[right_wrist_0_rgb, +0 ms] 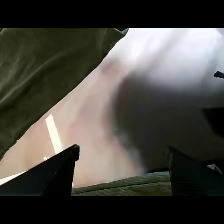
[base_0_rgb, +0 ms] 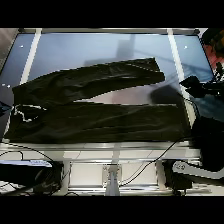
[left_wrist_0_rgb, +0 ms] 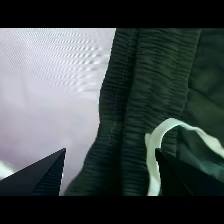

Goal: Fold the clothes and pants, and hang the long-sleeved shirts on hangers.

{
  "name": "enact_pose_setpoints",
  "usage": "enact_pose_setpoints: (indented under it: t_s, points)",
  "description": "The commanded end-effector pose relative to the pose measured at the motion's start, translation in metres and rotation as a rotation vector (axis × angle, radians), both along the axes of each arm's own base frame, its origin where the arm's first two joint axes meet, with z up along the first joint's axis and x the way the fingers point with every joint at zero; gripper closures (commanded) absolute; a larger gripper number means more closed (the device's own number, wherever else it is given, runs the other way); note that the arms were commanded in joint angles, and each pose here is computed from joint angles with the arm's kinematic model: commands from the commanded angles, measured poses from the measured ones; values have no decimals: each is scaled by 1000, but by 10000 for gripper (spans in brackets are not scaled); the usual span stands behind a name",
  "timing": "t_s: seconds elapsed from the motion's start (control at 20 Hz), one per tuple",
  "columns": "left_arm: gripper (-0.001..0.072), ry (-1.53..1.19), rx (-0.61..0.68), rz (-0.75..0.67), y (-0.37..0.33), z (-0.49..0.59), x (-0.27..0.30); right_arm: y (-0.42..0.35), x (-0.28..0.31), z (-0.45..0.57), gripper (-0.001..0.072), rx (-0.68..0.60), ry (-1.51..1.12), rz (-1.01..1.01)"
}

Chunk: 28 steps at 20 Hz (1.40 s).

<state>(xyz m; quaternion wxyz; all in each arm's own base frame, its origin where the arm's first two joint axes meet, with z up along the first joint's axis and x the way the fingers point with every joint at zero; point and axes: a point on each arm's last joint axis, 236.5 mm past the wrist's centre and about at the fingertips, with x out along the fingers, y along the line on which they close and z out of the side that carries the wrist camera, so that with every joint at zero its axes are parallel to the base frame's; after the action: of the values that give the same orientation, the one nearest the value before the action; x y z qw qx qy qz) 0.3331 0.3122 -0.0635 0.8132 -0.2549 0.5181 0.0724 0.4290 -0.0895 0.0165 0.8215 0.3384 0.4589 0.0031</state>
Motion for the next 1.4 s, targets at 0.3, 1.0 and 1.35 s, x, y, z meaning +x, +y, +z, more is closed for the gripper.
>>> enact_pose_setpoints:
  t_s: [0.3, 1.0, 1.35]
  points:
    - [71, -85, -138, -198, -32, -33, 10, 54, 12, 2, 121, 8, -7, 101]
    - [660, -185, -243, -313, -75, -22, 36, 76, 63, -59, 78, 4, 8, -42]
    - [660, -308, -308, -300, -98, 2, 72, 44, 105, -93, 120, -2, -5, -188]
